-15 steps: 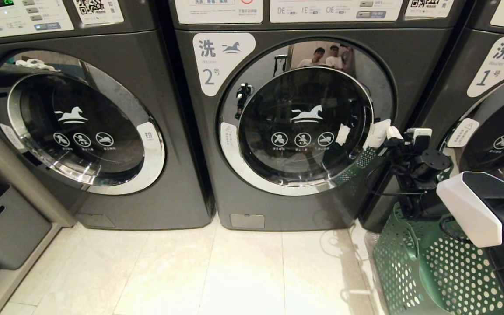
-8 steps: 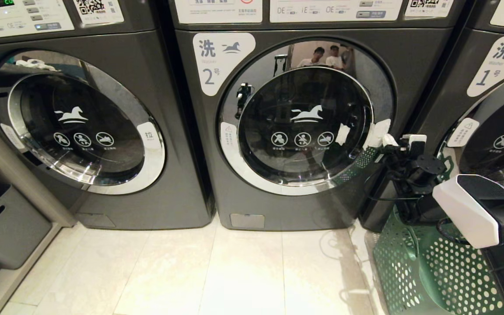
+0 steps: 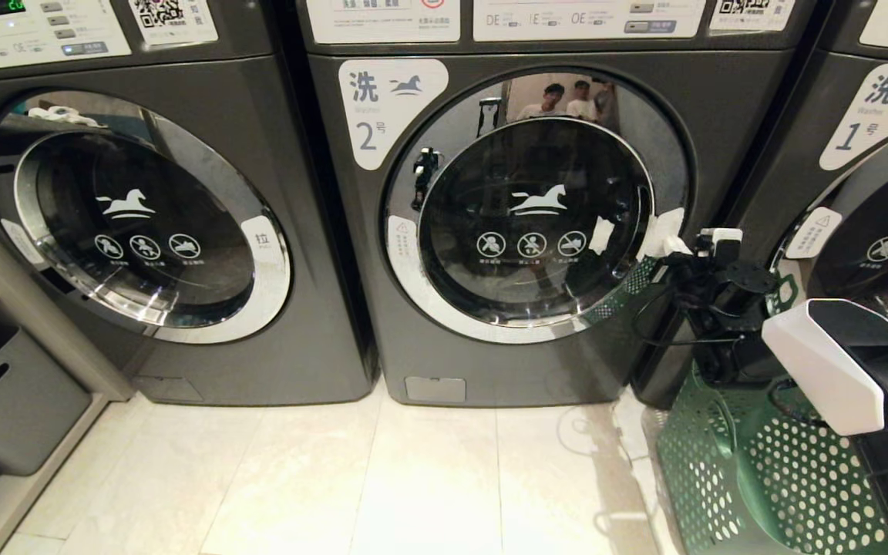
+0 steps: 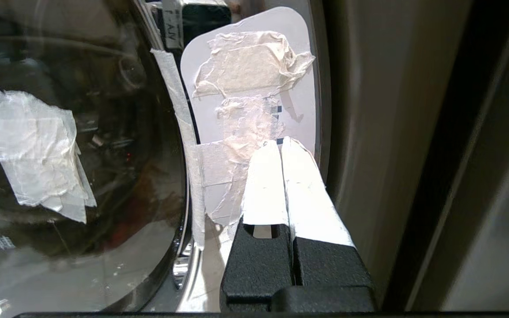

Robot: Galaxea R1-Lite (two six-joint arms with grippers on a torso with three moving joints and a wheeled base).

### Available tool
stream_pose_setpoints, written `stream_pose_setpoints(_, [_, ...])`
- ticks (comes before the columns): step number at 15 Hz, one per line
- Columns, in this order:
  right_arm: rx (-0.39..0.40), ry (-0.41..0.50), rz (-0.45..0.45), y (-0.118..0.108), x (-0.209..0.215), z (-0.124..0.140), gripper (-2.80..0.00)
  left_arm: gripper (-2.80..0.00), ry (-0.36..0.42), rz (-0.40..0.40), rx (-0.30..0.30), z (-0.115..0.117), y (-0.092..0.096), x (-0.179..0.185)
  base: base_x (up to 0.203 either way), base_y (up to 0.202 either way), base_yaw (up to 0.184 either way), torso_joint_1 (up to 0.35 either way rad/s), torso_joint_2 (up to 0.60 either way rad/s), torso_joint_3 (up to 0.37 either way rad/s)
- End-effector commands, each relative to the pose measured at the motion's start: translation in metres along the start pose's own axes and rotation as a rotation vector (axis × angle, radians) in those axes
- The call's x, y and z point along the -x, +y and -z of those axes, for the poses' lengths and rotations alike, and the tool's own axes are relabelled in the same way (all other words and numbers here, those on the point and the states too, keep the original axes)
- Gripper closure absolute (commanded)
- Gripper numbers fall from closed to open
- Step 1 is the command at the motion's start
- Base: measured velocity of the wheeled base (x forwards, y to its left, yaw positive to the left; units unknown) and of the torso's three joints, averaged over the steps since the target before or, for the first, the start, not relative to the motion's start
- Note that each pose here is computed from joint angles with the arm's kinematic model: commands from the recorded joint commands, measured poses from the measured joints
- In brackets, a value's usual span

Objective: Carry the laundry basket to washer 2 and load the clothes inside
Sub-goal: Press the washing machine door tightly with the right hand

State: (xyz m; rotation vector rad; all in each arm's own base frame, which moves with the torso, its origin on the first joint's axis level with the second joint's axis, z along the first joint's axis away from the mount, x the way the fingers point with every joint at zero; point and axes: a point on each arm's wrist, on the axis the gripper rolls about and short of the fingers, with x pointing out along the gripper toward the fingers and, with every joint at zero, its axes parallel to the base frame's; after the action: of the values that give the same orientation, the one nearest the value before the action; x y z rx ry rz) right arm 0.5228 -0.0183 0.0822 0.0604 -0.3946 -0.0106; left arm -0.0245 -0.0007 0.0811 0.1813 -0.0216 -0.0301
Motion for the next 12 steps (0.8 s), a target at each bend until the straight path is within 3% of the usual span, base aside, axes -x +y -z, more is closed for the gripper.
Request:
stream_pose_setpoints(1, [-0.042,0.014,-0.001,0.001,-0.006,-0.005,0.0,0.0,-0.001,0.0,-0.002,0.0,0.0,0.0,0.0,0.0,0.0,0.0,0.0,0.0])
stream_pose_setpoints(5, [-0.064,-0.005,0.003,0.001,-0.014,-0.009,0.0,0.0,-0.001,0.0,-0.003,0.0,0.0,0.0,0.0,0.0,0.0,0.0,0.0,0.0])
stream_pose_setpoints(8, [-0.065,0.066,0.003,0.003,0.009,-0.026,0.0,0.0,-0.001,0.0,-0.003,0.0,0.0,0.0,0.0,0.0,0.0,0.0,0.0,0.0])
stream_pose_setpoints(9, [-0.068,0.08,-0.006,0.006,0.021,-0.046,0.0,0.0,-0.001,0.0,-0.002,0.0,0.0,0.0,0.0,0.0,0.0,0.0,0.0,0.0])
stream_pose_setpoints(12, [-0.073,0.085,-0.042,0.022,0.066,-0.144,0.0,0.0,-0.001,-0.001,-0.002,0.0,0.0,0.0,0.0,0.0,0.0,0.0,0.0,0.0])
